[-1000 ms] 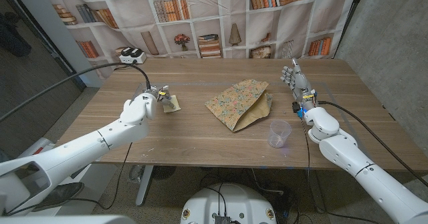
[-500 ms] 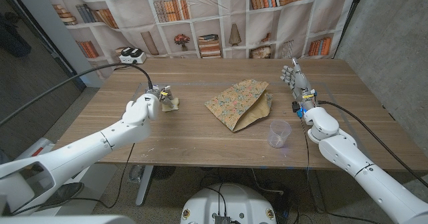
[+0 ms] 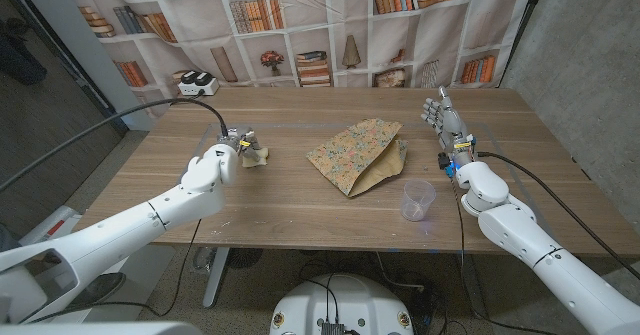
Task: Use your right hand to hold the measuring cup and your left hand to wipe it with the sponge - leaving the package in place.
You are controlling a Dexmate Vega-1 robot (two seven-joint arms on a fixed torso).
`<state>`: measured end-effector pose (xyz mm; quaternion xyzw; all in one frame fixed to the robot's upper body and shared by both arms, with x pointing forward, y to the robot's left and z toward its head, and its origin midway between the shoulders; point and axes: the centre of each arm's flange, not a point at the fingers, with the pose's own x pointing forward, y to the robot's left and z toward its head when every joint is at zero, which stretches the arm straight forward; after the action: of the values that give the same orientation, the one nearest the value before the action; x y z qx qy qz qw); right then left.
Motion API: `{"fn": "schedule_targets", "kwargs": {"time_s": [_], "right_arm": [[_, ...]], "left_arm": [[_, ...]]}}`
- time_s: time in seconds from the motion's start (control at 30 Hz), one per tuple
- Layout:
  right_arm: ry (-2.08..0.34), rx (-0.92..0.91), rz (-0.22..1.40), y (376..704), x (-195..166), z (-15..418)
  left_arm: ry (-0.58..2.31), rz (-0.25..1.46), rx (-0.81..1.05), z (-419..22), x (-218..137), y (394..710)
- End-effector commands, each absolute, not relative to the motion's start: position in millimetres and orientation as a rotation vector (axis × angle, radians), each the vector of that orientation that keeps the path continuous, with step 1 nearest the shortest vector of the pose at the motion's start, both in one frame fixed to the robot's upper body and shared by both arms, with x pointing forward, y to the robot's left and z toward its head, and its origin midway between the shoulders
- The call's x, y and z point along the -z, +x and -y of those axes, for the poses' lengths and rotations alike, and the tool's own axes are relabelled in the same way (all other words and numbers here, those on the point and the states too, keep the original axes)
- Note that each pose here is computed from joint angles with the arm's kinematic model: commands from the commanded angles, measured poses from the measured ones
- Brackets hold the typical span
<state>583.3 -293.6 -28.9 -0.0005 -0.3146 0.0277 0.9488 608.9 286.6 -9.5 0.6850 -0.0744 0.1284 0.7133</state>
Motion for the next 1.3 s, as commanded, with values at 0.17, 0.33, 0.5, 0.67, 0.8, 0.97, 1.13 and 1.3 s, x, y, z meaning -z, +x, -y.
{"fn": "schedule_targets", "kwargs": {"time_s": [0.17, 0.33, 0.5, 0.67, 0.8, 0.97, 1.13, 1.3], "right_arm": [[-0.014, -0.035, 0.644, 571, 35, 303], [-0.022, -0.033, 0.659, 566, 35, 309], [-0.016, -0.035, 0.666, 561, 37, 313], [-0.007, -0.051, 0.68, 554, 38, 318], [-0.012, -0.064, 0.711, 548, 38, 323], [-0.011, -0.082, 0.723, 541, 45, 327], [-0.015, -0.083, 0.742, 527, 51, 334], [-0.03, -0.076, 0.759, 510, 53, 343]], "left_arm": [[1.463, 0.251, -0.379, -281, -8, 594], [1.439, 0.28, -0.392, -277, -14, 589], [1.425, 0.287, -0.4, -273, -21, 586], [1.391, 0.311, -0.395, -268, -28, 582], [1.356, 0.348, -0.417, -261, -32, 573], [1.296, 0.393, -0.442, -257, -33, 564], [1.227, 0.439, -0.407, -253, -36, 559], [1.151, 0.504, -0.401, -248, -41, 553]]}}
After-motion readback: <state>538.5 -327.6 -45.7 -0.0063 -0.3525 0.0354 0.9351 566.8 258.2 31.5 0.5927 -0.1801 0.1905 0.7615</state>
